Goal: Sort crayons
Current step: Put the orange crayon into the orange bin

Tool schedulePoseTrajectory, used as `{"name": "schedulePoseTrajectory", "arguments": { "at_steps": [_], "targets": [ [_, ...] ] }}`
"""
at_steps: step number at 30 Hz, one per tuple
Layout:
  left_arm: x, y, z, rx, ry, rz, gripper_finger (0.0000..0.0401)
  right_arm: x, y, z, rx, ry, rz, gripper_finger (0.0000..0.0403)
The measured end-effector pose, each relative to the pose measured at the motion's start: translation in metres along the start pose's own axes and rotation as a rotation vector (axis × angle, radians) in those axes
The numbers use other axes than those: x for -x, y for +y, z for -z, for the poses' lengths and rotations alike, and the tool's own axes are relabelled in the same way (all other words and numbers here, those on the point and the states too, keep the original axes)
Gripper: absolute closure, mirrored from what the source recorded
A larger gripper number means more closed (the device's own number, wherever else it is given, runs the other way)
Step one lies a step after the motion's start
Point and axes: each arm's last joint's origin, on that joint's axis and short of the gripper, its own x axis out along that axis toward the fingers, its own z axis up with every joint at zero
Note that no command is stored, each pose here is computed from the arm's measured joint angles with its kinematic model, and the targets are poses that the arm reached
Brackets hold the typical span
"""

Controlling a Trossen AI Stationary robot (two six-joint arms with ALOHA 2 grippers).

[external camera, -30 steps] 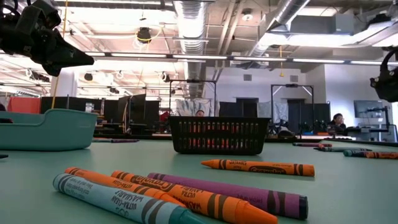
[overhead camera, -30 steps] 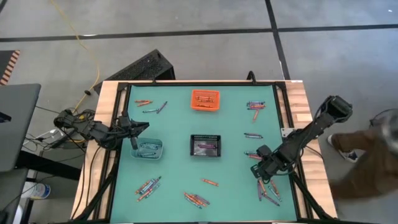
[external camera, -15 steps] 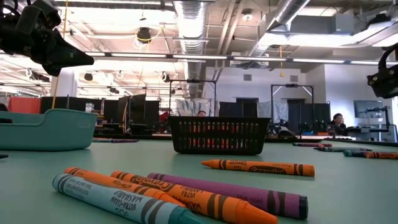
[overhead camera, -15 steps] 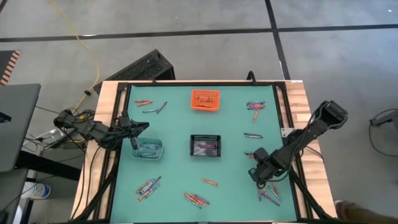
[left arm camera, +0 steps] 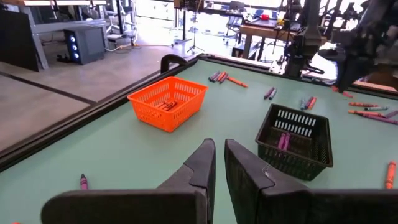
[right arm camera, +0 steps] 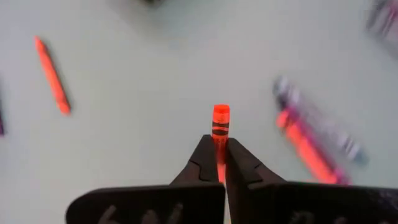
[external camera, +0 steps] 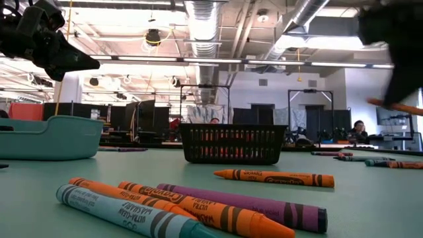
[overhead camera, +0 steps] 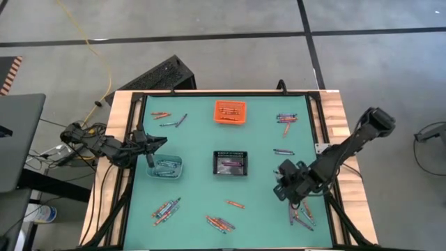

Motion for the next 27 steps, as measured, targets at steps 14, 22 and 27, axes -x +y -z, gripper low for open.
{"name": "schedulePoseTrajectory", "arguments": {
  "at_steps": [14, 22, 27],
  "targets": [
    [0.000, 0.000, 0.000, 0.000, 0.000, 0.000, 0.0379, -0.013, -0.002, -0.103, 0.405, -0.440, 0.038, 0.0396],
    [0.000, -0.001, 0.000, -0.007, 0.004, 0.022, 0.0379, -0.015, -0.028, -0.178, 0.517, -0.627, -0.034, 0.0396],
    [0.000, -0.001, 0.000, -0.007, 0.004, 0.021, 0.0379, -0.011, -0.049, -0.207, 0.620, -0.735, 0.006, 0.0396]
  ]
}}
